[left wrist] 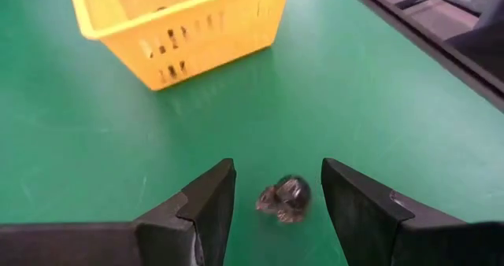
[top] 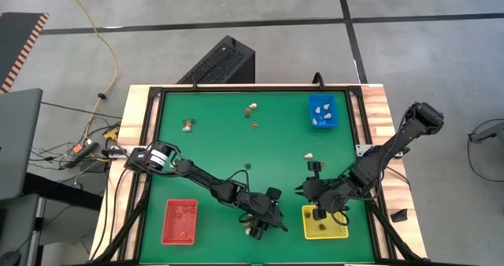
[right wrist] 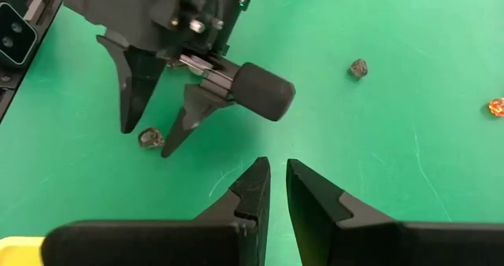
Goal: Sort Halloween decoration
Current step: Put the black skull toy into the yellow bin
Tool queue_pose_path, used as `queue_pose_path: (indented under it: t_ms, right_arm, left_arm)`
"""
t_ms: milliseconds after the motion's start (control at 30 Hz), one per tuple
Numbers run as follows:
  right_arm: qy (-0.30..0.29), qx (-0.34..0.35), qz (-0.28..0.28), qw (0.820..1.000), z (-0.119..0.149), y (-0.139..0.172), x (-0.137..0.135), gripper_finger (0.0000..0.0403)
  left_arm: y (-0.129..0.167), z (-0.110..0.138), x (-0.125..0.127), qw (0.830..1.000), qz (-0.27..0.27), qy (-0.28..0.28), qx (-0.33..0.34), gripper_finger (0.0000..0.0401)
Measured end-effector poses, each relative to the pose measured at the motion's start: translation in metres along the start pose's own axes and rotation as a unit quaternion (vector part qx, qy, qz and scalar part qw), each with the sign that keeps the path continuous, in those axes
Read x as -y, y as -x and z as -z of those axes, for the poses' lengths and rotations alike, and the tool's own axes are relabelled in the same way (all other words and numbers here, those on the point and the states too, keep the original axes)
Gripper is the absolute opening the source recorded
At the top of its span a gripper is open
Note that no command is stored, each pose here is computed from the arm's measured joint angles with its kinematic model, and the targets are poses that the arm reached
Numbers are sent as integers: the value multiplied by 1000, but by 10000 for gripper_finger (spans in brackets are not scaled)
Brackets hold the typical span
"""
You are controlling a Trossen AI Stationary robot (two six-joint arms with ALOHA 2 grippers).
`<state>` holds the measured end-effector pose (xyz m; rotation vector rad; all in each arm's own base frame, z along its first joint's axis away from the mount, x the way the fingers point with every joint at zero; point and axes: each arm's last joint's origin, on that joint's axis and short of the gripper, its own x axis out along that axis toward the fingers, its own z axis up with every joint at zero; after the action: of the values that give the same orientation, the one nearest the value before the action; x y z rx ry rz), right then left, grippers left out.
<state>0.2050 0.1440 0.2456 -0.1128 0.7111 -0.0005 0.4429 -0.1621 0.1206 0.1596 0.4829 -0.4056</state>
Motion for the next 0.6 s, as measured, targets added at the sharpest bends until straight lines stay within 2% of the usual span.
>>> queue_pose_path:
  t_ms: [267, 400, 600]
  right_arm:
    - [0, 0, 0, 1000, 0, 0, 0, 76]
    - [0, 1, 0, 1000, 0, 0, 0, 76]
    - [2, -1, -2, 1000, 1, 0, -1, 76]
  left_arm:
    - [-5, 5, 0, 1000, -1, 0, 5, 180]
    - [-17, 9, 1, 1000, 22, -3, 12, 180]
    - [-21, 6, 1, 1000, 26, 0, -16, 180]
